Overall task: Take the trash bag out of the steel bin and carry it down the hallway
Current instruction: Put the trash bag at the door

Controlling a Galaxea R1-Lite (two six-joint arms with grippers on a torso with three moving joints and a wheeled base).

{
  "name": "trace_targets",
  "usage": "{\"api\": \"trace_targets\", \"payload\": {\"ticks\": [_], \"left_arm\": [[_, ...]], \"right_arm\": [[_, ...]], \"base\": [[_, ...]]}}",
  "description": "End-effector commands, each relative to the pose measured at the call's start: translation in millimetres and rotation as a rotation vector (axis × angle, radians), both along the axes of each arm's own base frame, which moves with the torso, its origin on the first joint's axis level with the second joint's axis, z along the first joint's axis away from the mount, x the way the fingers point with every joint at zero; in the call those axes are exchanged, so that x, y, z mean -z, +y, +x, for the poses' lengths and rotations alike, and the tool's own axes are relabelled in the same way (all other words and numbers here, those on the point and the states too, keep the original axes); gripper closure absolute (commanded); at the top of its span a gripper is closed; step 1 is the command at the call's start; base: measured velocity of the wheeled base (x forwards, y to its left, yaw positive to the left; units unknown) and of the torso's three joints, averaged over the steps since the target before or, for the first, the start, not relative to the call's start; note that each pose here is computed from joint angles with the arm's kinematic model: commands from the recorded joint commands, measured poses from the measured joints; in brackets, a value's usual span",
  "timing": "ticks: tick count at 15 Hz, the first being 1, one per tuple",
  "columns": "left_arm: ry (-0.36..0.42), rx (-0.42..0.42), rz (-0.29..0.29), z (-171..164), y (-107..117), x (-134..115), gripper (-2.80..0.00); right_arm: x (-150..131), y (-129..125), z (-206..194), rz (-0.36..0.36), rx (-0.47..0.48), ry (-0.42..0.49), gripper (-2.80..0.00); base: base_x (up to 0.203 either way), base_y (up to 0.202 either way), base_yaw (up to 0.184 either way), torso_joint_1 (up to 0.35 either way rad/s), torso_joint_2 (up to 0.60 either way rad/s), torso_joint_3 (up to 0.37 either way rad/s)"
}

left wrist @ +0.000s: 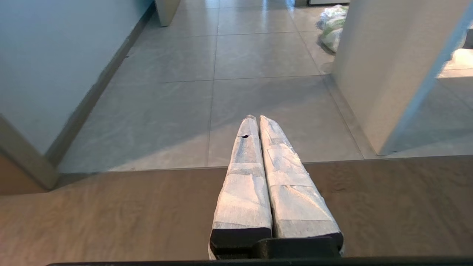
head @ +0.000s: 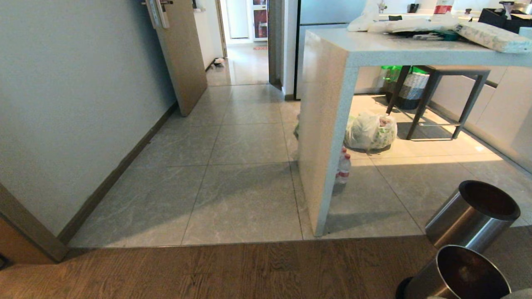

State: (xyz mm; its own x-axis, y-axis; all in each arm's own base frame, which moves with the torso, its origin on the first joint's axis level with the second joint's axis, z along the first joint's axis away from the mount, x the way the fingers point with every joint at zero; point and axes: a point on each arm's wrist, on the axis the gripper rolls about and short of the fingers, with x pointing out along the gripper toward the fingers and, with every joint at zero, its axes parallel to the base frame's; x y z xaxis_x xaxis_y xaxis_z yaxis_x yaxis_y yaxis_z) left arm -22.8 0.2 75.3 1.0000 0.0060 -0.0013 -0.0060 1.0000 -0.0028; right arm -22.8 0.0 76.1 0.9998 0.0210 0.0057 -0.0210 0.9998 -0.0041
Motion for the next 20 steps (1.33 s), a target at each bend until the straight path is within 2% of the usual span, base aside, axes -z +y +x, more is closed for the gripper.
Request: {"api": "trace_targets", "payload": {"ticks": [1, 20], "left_arm": [[0.002, 0.000, 0.000, 0.1, 0.0, 0.4, 0.00], [0.002, 0.000, -0.006, 0.0, 0.0, 0.6, 0.00]], "right_arm": [[0.4, 0.0, 0.2, -0.001, 0.000, 0.003, 0.00], [0.4, 0.0, 0.2, -0.001, 0.000, 0.003, 0.00]], "base": [[0.000, 0.189, 0.002, 0.002, 0.00, 0.002], [0.000, 0.192, 0.000, 0.003, 0.00, 0.002]]}}
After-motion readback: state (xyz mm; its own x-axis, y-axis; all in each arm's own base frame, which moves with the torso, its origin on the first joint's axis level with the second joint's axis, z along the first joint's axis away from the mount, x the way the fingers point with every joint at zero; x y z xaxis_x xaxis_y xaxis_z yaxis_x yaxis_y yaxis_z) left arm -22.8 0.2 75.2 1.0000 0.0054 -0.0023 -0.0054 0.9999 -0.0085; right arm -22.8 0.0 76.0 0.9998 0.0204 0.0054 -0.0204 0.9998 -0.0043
